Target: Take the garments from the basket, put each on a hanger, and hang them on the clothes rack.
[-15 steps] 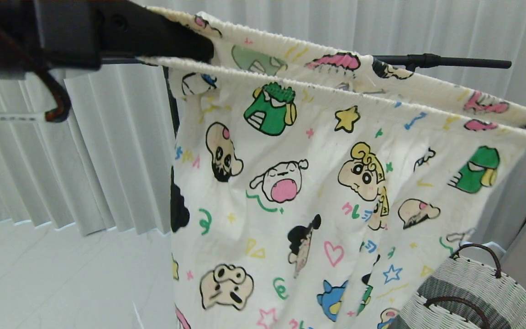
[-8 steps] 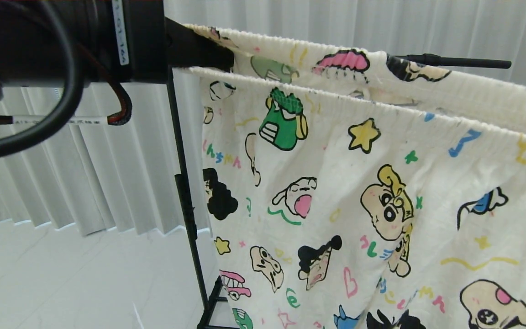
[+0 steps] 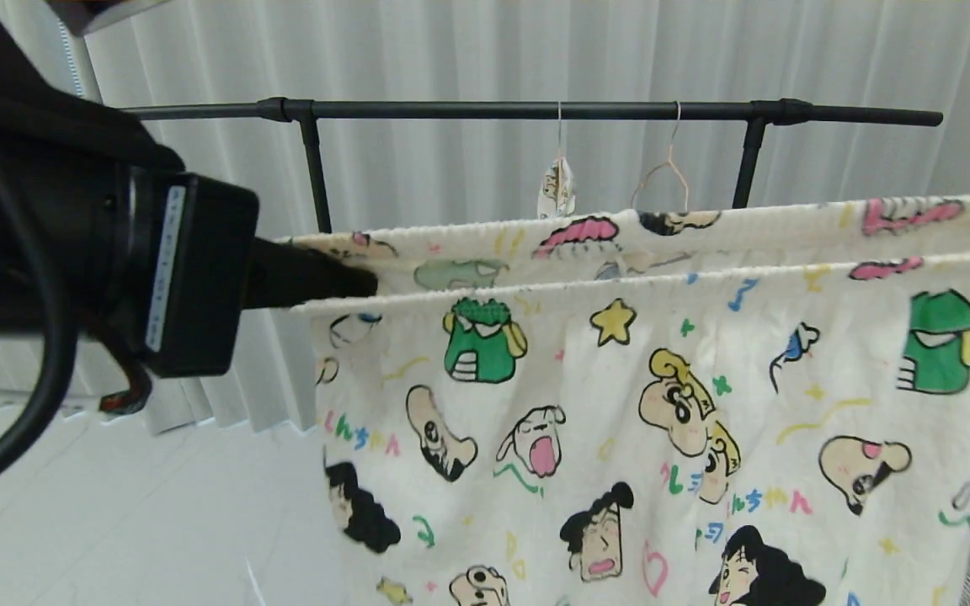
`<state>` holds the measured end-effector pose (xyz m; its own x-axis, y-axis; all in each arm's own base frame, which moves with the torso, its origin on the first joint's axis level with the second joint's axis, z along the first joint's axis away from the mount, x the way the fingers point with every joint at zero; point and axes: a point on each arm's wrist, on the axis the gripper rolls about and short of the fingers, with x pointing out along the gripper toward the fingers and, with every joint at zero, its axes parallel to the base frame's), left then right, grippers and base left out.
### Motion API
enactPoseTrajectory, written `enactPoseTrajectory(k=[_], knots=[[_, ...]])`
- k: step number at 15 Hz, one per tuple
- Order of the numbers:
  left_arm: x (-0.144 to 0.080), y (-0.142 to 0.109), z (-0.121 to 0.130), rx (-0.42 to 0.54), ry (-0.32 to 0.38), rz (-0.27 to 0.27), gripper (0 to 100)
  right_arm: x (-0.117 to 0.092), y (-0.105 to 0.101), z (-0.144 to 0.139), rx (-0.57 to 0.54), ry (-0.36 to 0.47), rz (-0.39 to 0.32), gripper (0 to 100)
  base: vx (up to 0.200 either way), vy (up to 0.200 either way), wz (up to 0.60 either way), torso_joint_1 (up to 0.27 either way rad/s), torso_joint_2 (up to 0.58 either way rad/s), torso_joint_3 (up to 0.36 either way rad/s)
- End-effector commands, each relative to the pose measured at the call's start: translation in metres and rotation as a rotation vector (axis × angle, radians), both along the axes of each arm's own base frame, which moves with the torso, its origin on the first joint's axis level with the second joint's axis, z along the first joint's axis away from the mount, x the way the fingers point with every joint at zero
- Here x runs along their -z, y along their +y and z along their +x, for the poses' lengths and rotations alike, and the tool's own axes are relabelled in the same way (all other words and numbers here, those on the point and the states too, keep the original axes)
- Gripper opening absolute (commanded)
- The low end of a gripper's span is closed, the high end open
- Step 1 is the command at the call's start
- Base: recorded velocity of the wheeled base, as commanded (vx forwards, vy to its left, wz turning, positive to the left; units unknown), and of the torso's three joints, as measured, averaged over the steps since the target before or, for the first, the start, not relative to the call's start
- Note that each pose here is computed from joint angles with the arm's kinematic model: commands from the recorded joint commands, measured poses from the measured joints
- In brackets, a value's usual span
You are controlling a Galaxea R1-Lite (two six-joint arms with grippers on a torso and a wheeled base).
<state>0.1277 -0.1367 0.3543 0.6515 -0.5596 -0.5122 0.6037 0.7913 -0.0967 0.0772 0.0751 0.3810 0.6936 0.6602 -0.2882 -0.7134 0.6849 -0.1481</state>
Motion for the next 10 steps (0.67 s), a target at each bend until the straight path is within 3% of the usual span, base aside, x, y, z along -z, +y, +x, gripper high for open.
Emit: enactPoseTrajectory(k=[1,3,6,10], knots=[[-0.002,0.009,-0.021,0.005,0.077,-0.052,0,0.02,0.038,0.041,0.025,-0.038,0.026,0,0.0,0.0,0.0,0.0,0.0,0.0],[-0.005,0.01,-0.049,0.09,0.177,-0.127,0,0.028,0.063,0.065,0.003,-0.136,0.132,0,0.0,0.0,0.0,0.0,0.0,0.0],[-0.024,0.032,-0.096,0.424,0.374,-0.323,0,0.032,0.083,0.079,-0.057,-0.159,0.172,0,0.0,0.0,0.0,0.0,0.0,0.0],[-0.024,0.035,-0.098,0.442,0.392,-0.334,0,0.036,0.091,0.083,-0.09,-0.147,0.168,0,0.0,0.0,0.0,0.0,0.0,0.0]])
